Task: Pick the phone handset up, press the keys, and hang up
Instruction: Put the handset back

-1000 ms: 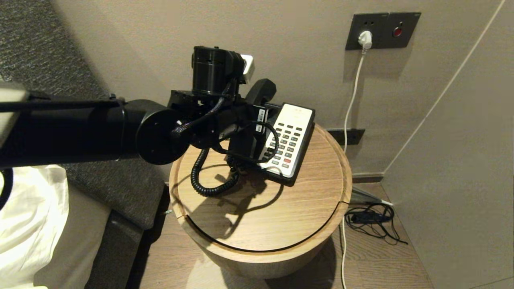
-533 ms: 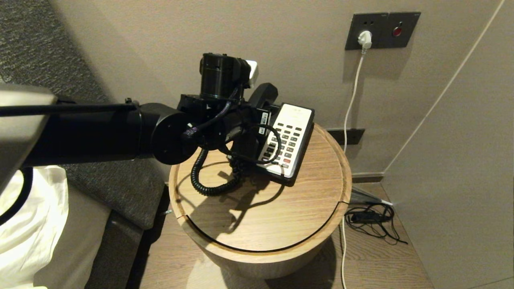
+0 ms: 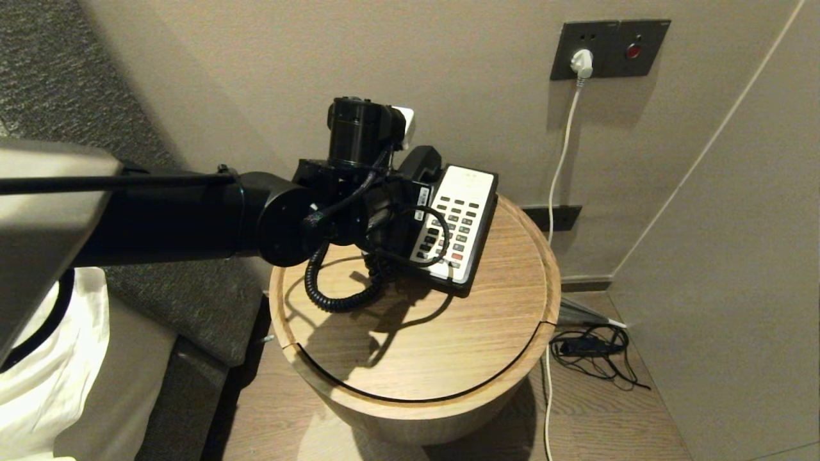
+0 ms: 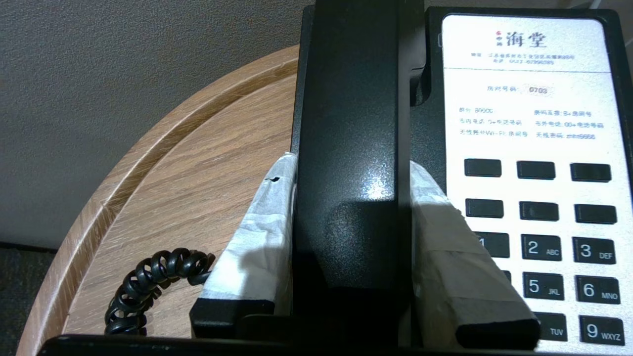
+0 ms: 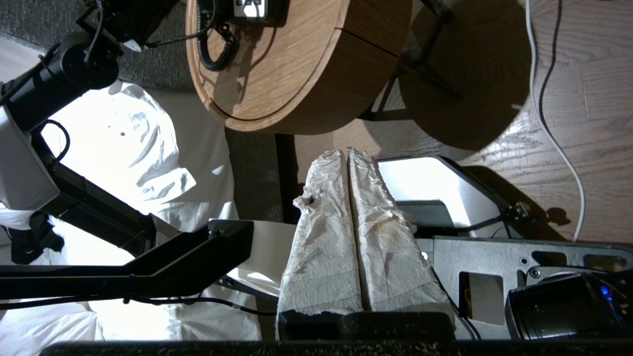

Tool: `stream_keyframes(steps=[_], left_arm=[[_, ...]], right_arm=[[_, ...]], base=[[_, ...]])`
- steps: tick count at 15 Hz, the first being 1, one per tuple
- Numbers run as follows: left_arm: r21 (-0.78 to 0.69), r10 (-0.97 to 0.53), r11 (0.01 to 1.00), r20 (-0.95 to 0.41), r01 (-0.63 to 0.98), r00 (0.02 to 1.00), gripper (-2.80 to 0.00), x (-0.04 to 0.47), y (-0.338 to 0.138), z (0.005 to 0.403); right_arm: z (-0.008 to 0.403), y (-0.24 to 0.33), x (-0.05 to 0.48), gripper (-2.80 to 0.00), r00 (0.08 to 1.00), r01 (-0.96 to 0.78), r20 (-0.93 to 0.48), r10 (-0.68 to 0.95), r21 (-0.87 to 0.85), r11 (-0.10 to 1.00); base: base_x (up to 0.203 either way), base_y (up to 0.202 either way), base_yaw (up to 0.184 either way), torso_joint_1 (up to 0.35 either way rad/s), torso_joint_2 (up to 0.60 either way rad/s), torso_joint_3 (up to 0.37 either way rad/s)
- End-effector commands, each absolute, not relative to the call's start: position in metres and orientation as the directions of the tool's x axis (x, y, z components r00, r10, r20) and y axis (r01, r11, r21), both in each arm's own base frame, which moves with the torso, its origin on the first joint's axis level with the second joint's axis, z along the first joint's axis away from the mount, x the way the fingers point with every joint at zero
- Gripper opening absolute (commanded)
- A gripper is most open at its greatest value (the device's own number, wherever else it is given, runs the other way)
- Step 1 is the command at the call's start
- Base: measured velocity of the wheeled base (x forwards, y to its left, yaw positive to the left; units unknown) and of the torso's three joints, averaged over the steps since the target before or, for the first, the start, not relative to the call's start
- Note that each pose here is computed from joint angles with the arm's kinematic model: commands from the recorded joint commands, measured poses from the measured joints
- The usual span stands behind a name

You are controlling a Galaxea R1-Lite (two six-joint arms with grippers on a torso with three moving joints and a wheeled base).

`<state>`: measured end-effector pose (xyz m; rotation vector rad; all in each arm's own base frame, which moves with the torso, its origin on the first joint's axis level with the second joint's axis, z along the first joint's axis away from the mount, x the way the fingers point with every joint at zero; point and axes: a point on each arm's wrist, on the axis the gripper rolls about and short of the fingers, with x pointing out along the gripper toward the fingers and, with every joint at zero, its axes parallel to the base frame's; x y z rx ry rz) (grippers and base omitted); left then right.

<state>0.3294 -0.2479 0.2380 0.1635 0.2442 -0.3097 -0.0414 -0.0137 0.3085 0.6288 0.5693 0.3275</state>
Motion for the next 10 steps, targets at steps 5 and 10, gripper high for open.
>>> stream_keyframes(steps=[5,10], left_arm=[[0.116,-0.281,0.941,-0.256,0.318,0.925,-2.80,0.3342,-0.2517,0.2361],[0.096,-0.289,0.943,-0.235,0.318,0.928,-2.80,0.3372,-0.2549,0.2404]], right_arm=[[0.3039,-0.0127,-0.0397,-2.80,0.784,-0.110,-0.417,0.460,0.635,0.764],[0.3011,-0.0126,-0.0396,-2.80,0.780,-0.108,-0.423,0.461,0.635,0.765]], base=[[0.000,0.000,0.000,0.000,0.00,0.000],[0.000,0.000,0.000,0.000,0.00,0.000]])
